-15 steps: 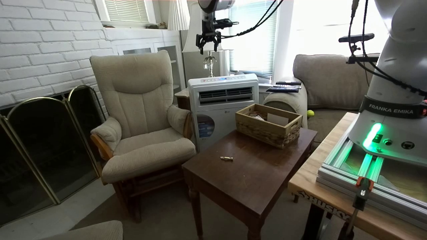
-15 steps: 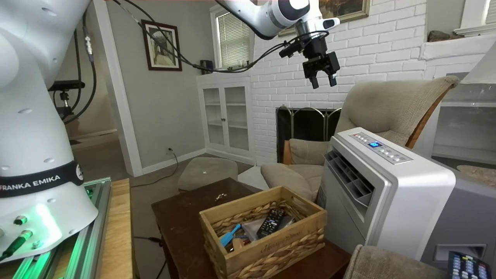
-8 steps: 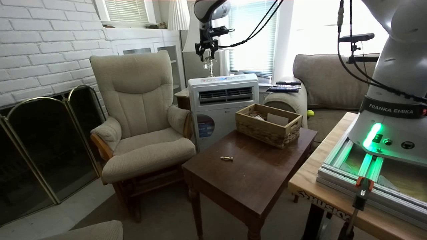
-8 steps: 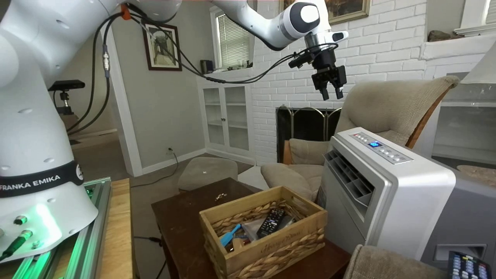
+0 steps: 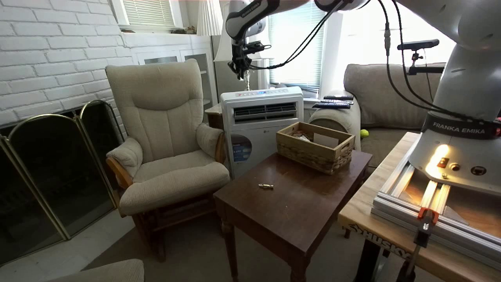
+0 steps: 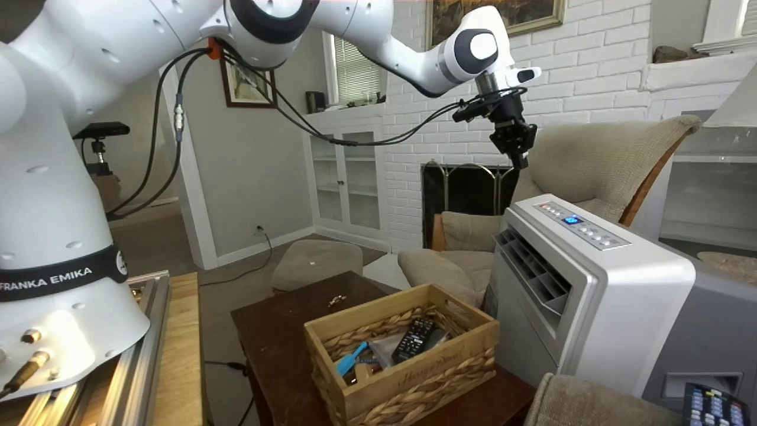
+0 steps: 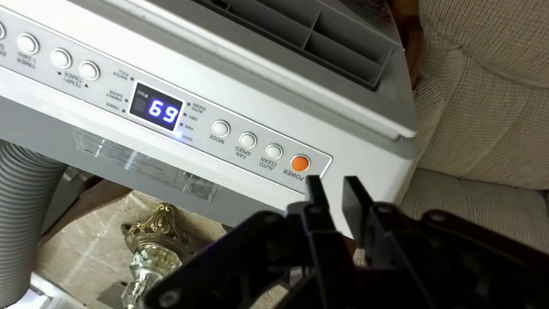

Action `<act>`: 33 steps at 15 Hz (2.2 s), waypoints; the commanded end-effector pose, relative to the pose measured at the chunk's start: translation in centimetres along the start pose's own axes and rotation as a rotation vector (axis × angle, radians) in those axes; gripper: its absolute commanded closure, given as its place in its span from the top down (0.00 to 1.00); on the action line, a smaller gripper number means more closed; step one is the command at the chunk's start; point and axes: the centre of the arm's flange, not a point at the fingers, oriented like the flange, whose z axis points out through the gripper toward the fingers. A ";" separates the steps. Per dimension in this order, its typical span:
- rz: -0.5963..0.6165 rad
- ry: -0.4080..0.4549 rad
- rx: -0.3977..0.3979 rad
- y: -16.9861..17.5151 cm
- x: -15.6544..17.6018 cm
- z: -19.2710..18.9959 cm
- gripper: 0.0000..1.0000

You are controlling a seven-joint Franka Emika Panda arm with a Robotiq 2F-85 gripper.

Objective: Turn off the device and put the remote on the couch

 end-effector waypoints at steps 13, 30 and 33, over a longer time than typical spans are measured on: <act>-0.037 0.061 0.007 -0.5 0.6 3.0 0.00; -0.080 0.170 0.032 -0.1 1.4 9.5 0.00; -0.085 0.192 0.038 -0.1 1.5 10.2 0.00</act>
